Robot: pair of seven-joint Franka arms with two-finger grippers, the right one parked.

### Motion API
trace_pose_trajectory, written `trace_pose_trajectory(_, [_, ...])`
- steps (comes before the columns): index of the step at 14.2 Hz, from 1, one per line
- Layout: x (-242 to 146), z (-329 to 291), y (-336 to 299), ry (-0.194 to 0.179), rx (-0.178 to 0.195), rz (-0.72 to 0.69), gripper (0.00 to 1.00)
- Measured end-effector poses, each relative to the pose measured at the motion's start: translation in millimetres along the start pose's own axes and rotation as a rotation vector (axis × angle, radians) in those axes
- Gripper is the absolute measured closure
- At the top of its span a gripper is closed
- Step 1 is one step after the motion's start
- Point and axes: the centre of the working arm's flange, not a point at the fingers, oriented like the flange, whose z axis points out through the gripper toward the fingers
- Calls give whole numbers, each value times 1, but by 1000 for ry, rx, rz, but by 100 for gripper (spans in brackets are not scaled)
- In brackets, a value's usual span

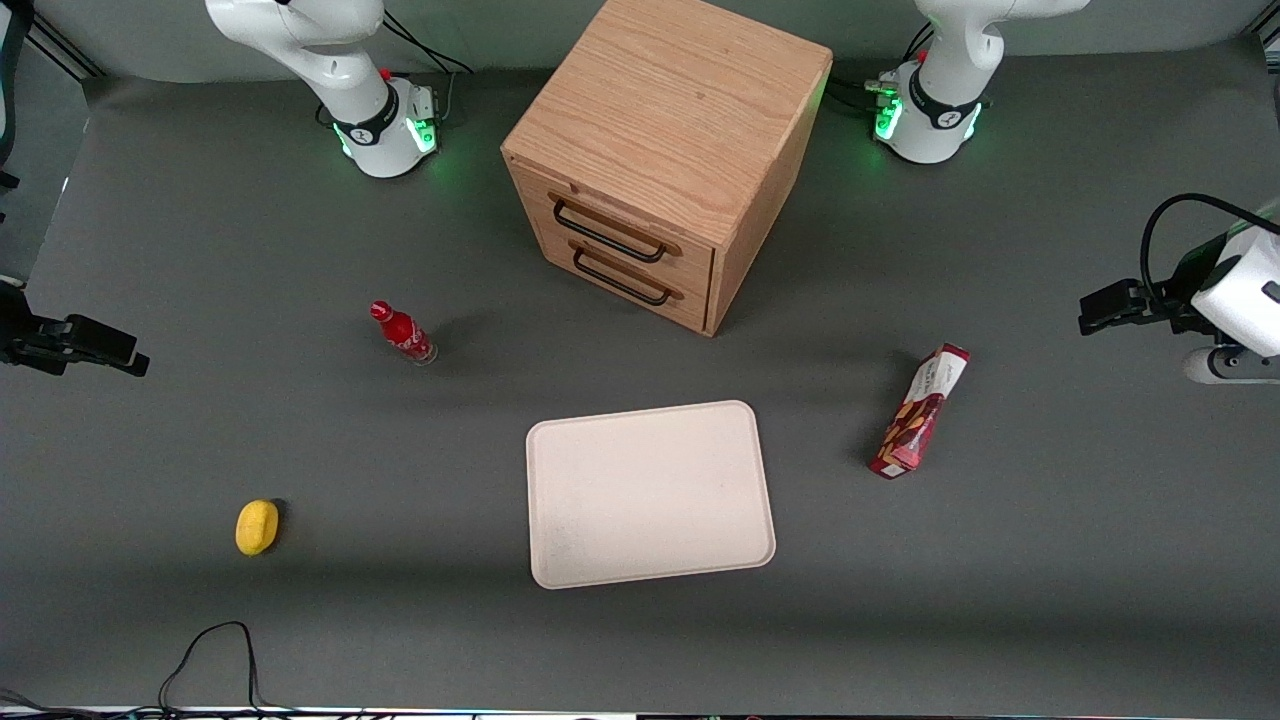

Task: Place red cookie box on tray
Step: 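Move the left gripper over the red tartan shortbread box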

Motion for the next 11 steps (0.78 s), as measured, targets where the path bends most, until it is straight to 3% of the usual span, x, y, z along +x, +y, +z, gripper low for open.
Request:
trace_pose_trajectory(7, [-1,1,4,-6,-2,20,0])
trace_pose_trajectory(11, [1,8,51,-9,-22,94,0])
